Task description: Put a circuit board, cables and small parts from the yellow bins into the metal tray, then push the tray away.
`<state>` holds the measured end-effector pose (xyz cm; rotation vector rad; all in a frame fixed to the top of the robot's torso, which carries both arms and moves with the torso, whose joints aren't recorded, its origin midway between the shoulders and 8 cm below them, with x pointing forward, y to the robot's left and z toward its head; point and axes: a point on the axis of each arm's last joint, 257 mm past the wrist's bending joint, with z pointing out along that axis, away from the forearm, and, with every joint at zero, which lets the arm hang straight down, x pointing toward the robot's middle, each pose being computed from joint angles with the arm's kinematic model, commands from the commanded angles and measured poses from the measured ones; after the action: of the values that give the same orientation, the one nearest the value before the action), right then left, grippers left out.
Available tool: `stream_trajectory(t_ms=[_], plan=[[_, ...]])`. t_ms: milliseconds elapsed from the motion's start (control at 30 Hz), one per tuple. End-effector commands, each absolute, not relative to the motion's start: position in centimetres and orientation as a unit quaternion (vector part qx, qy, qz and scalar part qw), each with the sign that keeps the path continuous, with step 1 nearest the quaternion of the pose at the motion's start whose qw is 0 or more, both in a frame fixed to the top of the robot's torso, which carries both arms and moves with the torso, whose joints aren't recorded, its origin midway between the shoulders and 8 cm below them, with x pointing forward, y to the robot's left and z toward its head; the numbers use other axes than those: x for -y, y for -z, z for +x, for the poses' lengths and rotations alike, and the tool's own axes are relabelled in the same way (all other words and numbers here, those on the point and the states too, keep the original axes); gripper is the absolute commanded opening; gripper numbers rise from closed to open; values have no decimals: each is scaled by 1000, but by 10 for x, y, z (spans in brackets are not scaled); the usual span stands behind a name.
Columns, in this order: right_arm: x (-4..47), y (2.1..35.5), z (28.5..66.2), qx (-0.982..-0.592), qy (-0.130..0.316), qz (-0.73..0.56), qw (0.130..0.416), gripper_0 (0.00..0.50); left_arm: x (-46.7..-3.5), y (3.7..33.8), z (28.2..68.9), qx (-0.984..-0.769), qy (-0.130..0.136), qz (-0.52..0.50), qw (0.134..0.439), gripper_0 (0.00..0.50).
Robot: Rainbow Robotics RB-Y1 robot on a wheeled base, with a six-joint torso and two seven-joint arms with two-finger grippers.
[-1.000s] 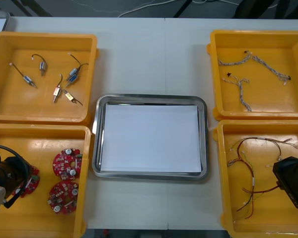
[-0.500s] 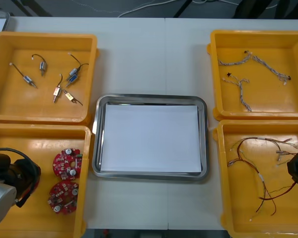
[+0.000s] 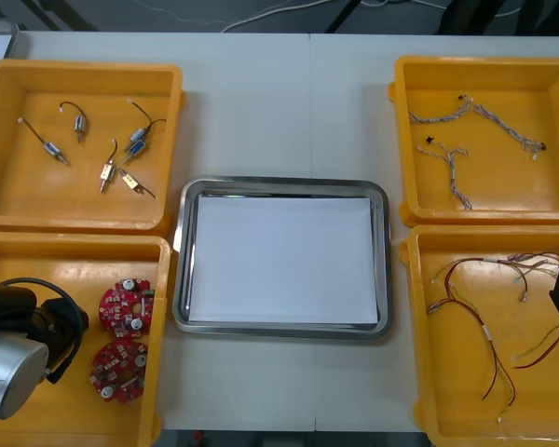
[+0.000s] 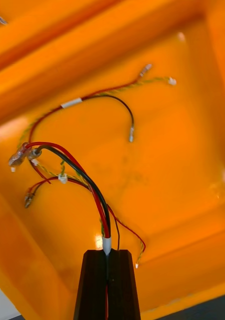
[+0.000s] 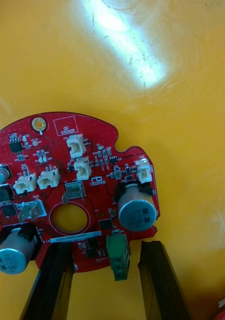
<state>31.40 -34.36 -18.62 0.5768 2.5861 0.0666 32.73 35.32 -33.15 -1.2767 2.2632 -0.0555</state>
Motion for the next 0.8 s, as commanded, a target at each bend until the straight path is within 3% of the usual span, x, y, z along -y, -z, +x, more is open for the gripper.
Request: stream_trajectory(t_ms=[33,200,233,267,500,800], plan=[[347,150,328,-947,8,132,292,0,-339,327,341,-825,44,-492,275,282],[342,142,332,-952,21,71,298,0,-339,327,343,-826,44,-490,276,102],[340,141,333,-953,22,56,298,0,-339,327,343,-826,44,-490,276,34],[337,140,332,-954,21,39,296,0,-339,327,344,-826,44,-490,275,0],[321,136,330,-956,21,-56,286,0,-342,326,344,-830,38,-482,278,0],[313,133,332,-946,47,-156,279,0,-375,298,347,-856,-10,-417,306,0]])
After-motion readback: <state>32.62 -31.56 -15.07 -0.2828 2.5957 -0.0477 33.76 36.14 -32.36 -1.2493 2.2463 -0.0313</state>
